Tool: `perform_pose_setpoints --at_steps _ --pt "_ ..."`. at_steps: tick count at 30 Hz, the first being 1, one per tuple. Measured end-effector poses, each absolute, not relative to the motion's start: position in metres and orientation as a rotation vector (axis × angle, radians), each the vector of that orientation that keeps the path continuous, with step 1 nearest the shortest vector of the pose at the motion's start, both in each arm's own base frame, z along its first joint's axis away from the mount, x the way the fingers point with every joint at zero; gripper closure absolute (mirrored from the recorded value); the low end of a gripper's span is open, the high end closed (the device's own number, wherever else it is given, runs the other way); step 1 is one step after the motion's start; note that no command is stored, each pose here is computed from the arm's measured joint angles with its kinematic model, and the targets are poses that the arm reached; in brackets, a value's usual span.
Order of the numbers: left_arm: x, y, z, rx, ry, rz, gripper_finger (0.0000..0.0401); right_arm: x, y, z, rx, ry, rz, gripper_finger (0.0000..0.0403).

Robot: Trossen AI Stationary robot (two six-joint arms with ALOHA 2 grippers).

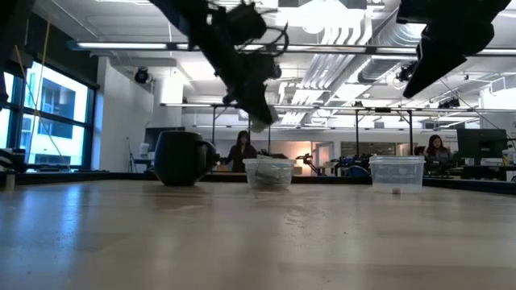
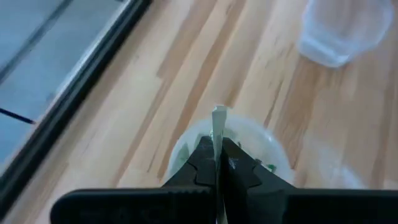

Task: Pick and place items into bin
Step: Put the light green stevia packet into the left transparent bin, then return to Home Position

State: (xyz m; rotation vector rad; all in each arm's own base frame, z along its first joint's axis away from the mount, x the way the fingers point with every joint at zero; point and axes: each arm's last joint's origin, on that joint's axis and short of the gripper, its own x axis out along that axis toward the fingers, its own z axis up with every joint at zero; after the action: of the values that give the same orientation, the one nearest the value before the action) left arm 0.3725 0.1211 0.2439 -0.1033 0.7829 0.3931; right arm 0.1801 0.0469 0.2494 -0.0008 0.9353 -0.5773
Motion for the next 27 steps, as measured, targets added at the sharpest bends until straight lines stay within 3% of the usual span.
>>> perform_pose_setpoints --at_steps 13,21,27 --pt "0.393 0.142 0.175 -0.132 0.88 0.327 0.0361 0.178 0.047 0.248 0.033 0.974 -0.568 0.0221" --pt "0.396 0.139 0.174 -0.147 0.873 0.326 0.0242 0.177 0.047 0.248 0.035 0.983 -0.565 0.0222" --pt "0.396 0.124 0.206 -0.15 0.842 0.311 0.0188 0.177 0.047 0.247 0.035 0.984 -0.565 0.0221"
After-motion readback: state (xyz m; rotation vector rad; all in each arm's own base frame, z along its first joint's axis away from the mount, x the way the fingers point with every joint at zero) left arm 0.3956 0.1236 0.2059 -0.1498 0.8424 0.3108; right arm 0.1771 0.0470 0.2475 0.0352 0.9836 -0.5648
